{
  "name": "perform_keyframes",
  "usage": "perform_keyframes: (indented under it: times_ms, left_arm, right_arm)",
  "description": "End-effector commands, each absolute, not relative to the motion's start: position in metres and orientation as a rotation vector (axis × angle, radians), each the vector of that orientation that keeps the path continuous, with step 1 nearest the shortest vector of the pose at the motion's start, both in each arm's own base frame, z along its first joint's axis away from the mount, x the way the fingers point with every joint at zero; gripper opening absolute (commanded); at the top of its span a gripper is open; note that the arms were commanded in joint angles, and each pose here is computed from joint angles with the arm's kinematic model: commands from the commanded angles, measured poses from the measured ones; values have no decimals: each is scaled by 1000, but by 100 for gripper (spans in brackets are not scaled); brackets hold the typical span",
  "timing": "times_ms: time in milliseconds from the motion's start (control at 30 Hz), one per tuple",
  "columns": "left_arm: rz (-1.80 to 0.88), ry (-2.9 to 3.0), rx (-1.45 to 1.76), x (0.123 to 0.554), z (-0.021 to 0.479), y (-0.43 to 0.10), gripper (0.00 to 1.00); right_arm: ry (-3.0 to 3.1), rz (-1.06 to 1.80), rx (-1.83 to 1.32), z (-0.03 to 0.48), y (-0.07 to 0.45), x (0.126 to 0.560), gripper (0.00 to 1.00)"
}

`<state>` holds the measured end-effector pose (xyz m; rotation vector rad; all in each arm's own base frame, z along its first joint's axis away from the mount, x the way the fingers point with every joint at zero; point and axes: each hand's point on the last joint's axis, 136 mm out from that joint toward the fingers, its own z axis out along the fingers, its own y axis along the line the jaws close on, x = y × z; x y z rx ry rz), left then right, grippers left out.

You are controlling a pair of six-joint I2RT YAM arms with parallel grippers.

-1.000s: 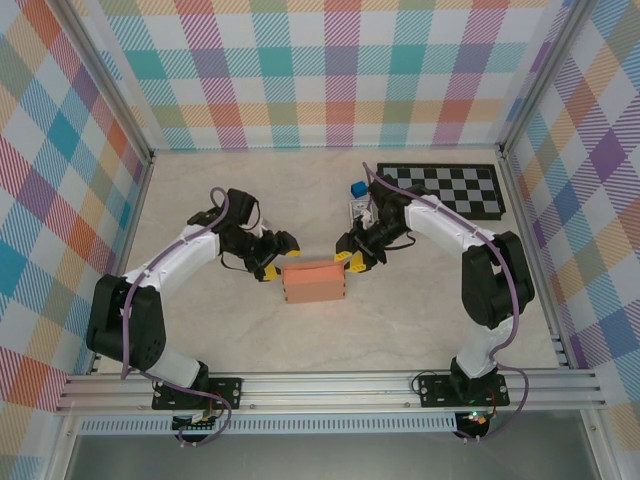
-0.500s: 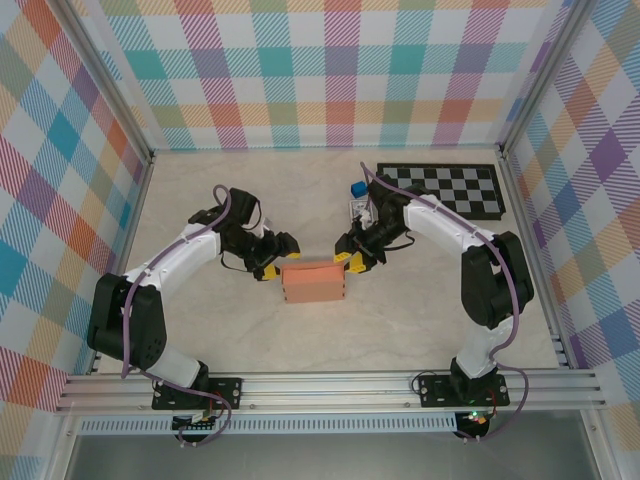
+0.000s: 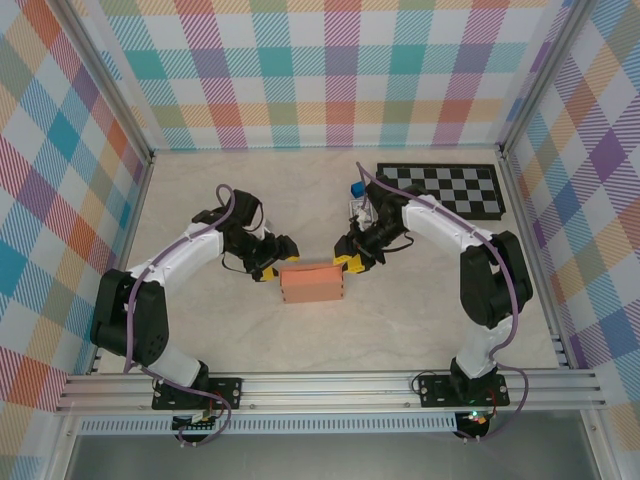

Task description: Fold the paper box

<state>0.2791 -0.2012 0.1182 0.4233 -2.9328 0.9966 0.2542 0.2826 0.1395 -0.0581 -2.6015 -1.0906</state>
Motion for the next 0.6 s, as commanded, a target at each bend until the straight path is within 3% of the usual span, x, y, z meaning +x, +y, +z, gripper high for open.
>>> perform_keyframes:
  times_ms: [0,567]
  left_arm:
    - [951,-2945,386,273,112,-200,70]
    - [1005,-2965,445,285,110,-206,69]
  right_arm:
    - [-2652,-964,-36,118,275,254,34]
    - [-2704,-947,-20,108,271,257,28]
